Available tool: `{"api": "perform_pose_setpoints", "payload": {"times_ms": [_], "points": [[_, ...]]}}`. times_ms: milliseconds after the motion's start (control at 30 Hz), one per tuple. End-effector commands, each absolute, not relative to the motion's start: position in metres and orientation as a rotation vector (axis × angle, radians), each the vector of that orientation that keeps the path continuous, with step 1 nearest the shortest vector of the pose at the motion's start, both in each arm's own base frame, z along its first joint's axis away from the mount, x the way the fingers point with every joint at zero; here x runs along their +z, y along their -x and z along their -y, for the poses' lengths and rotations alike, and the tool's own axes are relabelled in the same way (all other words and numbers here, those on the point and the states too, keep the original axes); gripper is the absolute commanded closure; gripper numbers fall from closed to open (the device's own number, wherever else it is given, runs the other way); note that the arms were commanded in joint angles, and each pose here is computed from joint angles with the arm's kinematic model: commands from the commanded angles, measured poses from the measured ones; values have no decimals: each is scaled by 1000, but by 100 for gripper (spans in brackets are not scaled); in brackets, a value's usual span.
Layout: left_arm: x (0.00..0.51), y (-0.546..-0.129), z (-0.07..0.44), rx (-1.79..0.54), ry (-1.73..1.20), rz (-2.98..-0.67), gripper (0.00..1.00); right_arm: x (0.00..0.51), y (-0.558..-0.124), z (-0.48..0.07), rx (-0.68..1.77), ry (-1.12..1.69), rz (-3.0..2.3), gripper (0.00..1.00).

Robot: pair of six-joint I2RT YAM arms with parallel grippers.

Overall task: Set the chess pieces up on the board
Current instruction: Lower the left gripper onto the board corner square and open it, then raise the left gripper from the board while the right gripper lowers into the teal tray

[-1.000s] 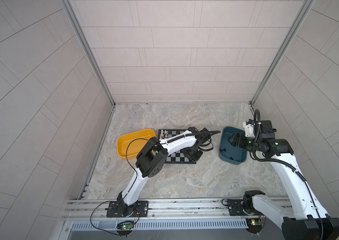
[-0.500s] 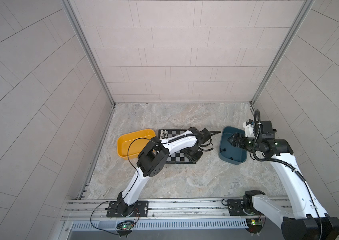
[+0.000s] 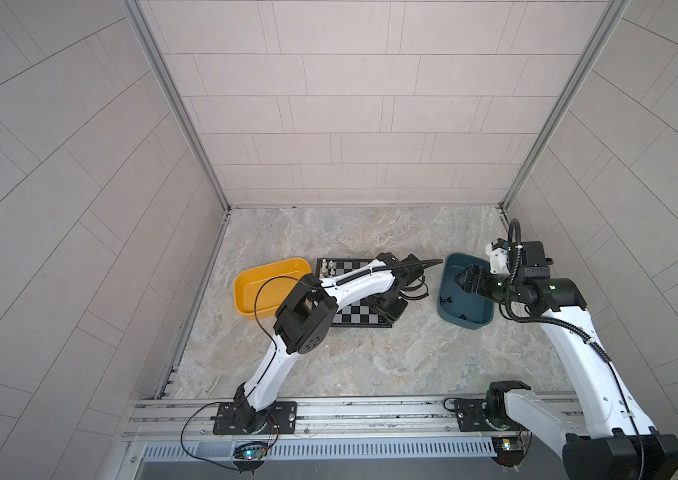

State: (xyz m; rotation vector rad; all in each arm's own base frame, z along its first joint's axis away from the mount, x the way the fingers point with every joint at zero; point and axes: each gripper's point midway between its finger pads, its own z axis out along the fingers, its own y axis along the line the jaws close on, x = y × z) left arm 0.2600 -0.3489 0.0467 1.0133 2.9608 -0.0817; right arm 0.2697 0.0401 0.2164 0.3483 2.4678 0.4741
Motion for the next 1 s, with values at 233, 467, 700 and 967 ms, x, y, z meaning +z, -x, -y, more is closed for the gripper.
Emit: {"api": "perform_pose_setpoints", "payload": {"times_ms": [233,467,700,967], "points": [[173,-280,318,-249,-840,-2755,44,177,-295,-2,217,-524,-2525,24],[234,-281,252,-315,-639,-2556,8,116,-328,46,-133,-789,-2584,45],[220,-285,229,-598,-448,-2553,0,70,-339,74,-231,-1038,-2629,60],[210,-281,227,-599,-450,-2572,0,53,-353,85,-279,-1084,-2624,60]]}}
